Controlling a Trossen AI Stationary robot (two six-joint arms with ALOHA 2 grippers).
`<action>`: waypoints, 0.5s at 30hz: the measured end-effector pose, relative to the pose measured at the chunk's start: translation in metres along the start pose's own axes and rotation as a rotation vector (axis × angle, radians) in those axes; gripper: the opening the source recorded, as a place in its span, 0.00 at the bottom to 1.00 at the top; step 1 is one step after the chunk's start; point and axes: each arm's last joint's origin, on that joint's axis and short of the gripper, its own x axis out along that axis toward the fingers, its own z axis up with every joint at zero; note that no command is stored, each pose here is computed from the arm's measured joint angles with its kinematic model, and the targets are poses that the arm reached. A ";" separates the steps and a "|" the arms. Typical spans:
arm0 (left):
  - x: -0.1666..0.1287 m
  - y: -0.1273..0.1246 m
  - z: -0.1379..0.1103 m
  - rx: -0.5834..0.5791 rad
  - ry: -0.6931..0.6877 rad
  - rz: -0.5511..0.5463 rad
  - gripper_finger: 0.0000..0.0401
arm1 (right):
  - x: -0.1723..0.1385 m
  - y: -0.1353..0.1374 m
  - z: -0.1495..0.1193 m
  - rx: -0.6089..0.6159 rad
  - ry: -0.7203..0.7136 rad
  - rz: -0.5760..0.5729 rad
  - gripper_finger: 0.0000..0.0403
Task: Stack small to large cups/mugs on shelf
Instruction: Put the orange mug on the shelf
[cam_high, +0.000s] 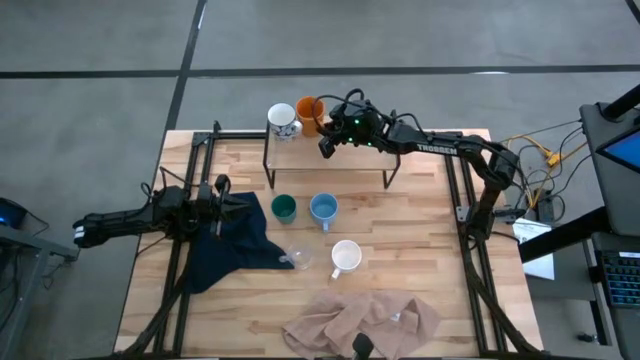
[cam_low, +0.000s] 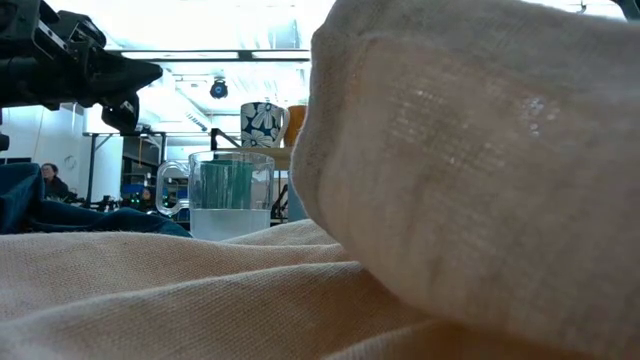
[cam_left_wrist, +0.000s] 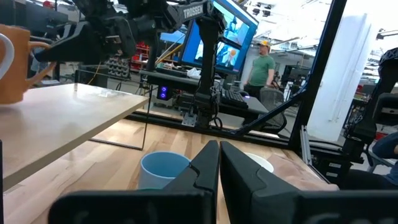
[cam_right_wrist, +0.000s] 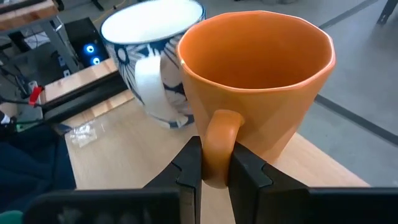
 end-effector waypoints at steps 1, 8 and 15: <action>0.000 0.000 0.000 0.000 0.000 0.000 0.00 | 0.000 -0.001 0.001 0.002 -0.005 -0.001 0.10; 0.000 0.000 0.000 0.000 0.000 -0.001 0.00 | 0.000 -0.003 0.000 0.001 0.000 -0.001 0.10; 0.000 0.000 0.000 0.001 0.000 -0.002 0.00 | 0.001 -0.003 -0.001 -0.001 0.008 -0.002 0.10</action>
